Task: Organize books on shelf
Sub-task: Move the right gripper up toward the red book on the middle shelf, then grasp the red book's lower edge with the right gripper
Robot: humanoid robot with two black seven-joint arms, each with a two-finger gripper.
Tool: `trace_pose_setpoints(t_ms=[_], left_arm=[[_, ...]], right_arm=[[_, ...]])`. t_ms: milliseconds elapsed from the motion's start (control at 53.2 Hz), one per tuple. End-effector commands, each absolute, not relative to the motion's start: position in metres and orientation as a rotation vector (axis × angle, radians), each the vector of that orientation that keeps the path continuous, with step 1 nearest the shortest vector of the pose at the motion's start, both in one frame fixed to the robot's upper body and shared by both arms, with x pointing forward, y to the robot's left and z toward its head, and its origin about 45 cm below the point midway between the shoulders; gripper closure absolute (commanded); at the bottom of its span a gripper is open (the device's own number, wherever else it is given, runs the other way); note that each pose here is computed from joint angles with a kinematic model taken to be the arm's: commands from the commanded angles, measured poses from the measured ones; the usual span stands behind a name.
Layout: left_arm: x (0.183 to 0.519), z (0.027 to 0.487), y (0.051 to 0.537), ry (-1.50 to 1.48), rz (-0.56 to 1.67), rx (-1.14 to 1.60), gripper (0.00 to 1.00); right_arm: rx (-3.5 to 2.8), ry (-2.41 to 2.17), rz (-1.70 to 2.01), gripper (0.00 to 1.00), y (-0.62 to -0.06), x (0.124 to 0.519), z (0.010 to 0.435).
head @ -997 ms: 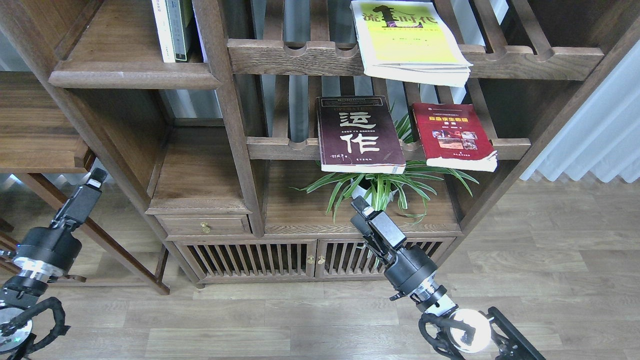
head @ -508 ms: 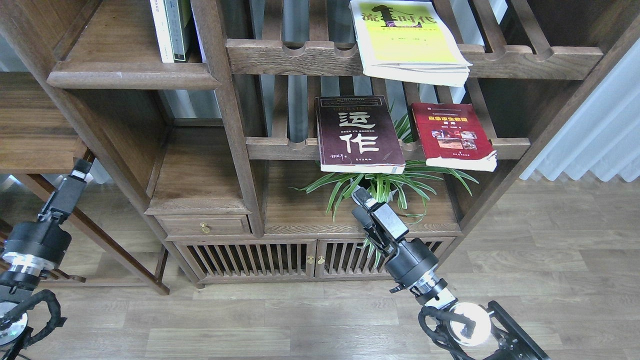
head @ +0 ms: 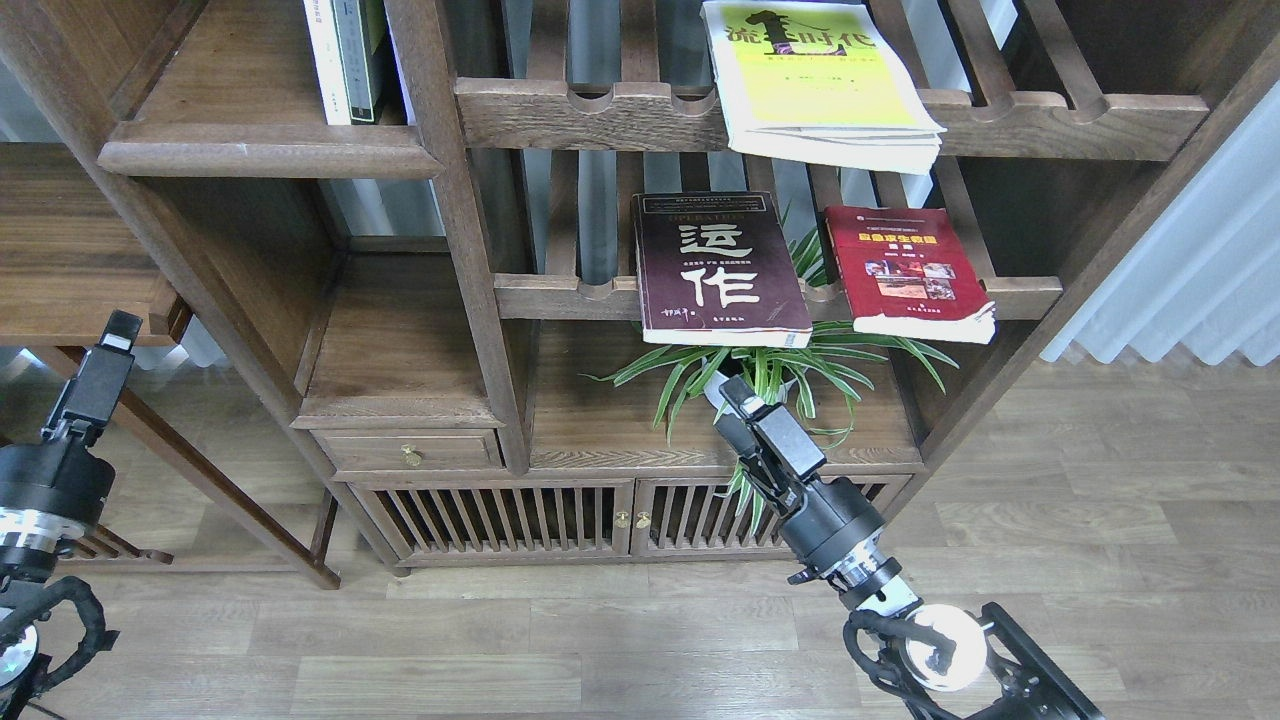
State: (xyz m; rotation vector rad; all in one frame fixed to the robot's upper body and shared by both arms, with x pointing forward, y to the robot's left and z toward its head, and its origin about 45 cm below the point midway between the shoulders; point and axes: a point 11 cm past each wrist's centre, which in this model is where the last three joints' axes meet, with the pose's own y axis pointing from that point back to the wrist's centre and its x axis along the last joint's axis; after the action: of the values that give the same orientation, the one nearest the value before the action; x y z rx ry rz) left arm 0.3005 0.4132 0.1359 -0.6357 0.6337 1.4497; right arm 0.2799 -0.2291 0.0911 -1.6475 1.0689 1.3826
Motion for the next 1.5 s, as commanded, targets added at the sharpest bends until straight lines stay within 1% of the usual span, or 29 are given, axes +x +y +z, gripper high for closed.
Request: trace_pose_setpoints(t_ms=[0, 113, 338, 564, 696, 997, 1109, 1166, 1241, 1316, 1373, 1410, 1486], left_arm=[[0.303, 0.139, 0.409, 0.631, 1.437, -0.65, 0.0], [0.303, 0.14, 0.411, 0.627, 1.441, -0.655, 0.0], [0.306, 0.144, 0.41, 0.62, 1.434, -0.661, 0.0], [0.307, 0.147, 0.414, 0.609, 1.443, -0.674, 0.0], [0.306, 0.143, 0.408, 0.626, 1.438, -0.688, 0.0], [0.307, 0.14, 0.405, 0.635, 1.437, -0.695, 0.0], [0.307, 0.14, 0.404, 0.637, 1.435, -0.695, 0.0], [0.307, 0.14, 0.404, 0.637, 1.435, -0.695, 0.0], [0.307, 0.14, 0.405, 0.635, 1.437, -0.695, 0.0], [0.307, 0.14, 0.405, 0.635, 1.437, -0.695, 0.0], [0.307, 0.14, 0.405, 0.635, 1.437, -0.695, 0.0], [0.307, 0.14, 0.404, 0.636, 1.436, -0.696, 0.0], [0.307, 0.14, 0.404, 0.636, 1.435, -0.697, 0.0]], right_arm=[[-1.599, 1.109, 1.307, 0.01, -0.251, 0.31, 0.108], [-1.566, 1.136, 1.263, 0.01, -0.265, 0.331, 0.12], [-1.451, 1.259, 1.271, 0.01, -0.281, 0.345, 0.109], [-1.411, 1.307, 1.298, 0.01, -0.286, 0.337, 0.096], [-1.367, 1.358, 1.33, 0.01, -0.289, 0.336, 0.087], [-1.205, 1.444, 1.334, 0.01, -0.311, 0.359, 0.091], [-1.19, 1.454, 1.308, 0.08, -0.313, 0.366, 0.097], [-1.183, 1.46, 1.295, 0.14, -0.314, 0.367, 0.098], [-1.171, 1.469, 1.281, 0.24, -0.316, 0.367, 0.098], [-1.172, 1.468, 1.28, 0.26, -0.316, 0.367, 0.099], [-1.171, 1.471, 1.283, 0.29, -0.316, 0.367, 0.098], [-1.171, 1.471, 1.283, 0.33, -0.316, 0.367, 0.098], [-1.172, 1.469, 1.28, 0.44, -0.316, 0.368, 0.099]])
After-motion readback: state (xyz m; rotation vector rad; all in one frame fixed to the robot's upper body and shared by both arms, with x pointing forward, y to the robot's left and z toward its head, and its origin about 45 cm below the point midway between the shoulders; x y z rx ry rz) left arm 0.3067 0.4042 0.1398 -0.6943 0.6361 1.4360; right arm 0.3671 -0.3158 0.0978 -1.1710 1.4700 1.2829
